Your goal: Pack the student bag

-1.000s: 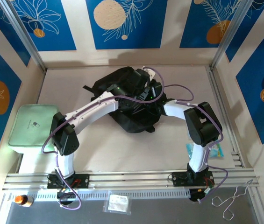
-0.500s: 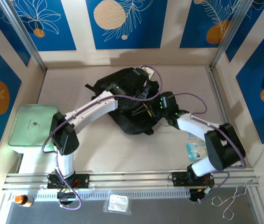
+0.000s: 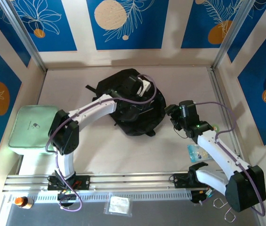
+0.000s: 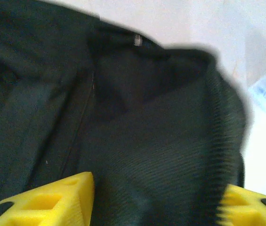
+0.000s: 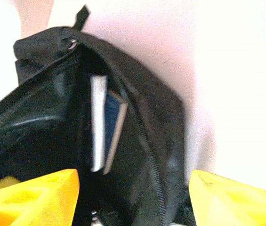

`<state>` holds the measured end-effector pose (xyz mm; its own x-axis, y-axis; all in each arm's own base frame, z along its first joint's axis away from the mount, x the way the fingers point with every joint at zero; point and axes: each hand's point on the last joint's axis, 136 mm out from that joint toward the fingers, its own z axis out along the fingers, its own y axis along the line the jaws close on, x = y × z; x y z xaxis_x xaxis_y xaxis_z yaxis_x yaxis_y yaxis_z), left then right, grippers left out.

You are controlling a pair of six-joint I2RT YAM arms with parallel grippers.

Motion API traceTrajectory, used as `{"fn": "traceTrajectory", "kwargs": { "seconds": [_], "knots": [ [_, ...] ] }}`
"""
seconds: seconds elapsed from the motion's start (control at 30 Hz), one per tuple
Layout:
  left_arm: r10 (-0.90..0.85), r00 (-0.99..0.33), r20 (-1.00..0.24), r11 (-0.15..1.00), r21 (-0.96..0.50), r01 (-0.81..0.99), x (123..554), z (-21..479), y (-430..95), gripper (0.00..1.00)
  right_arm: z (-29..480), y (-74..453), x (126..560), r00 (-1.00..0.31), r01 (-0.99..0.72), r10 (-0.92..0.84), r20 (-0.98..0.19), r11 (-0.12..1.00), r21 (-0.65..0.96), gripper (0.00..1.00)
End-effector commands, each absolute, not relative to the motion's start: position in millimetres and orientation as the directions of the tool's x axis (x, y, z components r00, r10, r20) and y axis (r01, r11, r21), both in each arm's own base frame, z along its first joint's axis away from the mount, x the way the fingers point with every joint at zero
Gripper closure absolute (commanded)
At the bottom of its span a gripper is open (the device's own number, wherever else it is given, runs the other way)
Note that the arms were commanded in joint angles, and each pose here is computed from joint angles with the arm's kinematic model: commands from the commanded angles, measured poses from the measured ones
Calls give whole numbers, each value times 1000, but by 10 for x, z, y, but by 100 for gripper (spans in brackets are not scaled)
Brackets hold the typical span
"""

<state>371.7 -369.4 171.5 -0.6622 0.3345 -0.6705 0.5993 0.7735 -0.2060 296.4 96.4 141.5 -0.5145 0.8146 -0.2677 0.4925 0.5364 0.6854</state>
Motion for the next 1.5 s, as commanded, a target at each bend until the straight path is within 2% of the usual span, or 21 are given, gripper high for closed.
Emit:
{"fn": "traceTrajectory", "kwargs": {
  "seconds": [0.0,0.17,0.33,0.43,0.53,0.6,0.67,0.83,1.1,1.2,1.47],
  "knots": [
    [215,-701,-680,774,-319,547,3715,2003,-3475,43,1470,813,2946,-511,497,787,-346,599,628,32],
    [-15,-777,-629,829,-442,342,3861,1996,-2830,33,1509,862,3009,-543,465,755,-368,635,617,26],
    [-162,-800,-578,775,-577,259,3847,1918,-2419,27,1572,855,3024,-541,455,746,-388,648,610,25],
    [-208,-793,-573,770,-596,229,3839,1908,-2207,24,1646,857,3045,-538,438,739,-406,657,614,25],
    [-209,-745,-634,710,-622,330,3760,2119,-2171,20,1699,856,3059,-536,429,736,-413,660,617,25],
    [-223,-717,-660,752,-585,305,3738,2107,-2035,15,1730,873,3071,-539,419,733,-416,661,622,25],
    [-237,-736,-634,818,-540,201,3761,1972,-1834,16,1752,887,3081,-540,412,731,-416,661,627,25],
    [-322,-781,-535,836,-547,31,3822,1610,-1566,24,1902,889,3110,-534,376,718,-446,675,635,25],
    [-483,-805,-345,775,-597,-209,4035,1060,-1460,53,1902,1020,3116,-576,347,700,-423,678,648,25],
    [-514,-800,-310,736,-639,-225,4159,978,-1522,60,1849,1079,3111,-597,346,694,-402,675,652,25],
    [-530,-806,-261,702,-669,-245,4361,812,-1634,63,1860,1435,3171,-711,222,598,-371,691,688,27]
  ]
}}
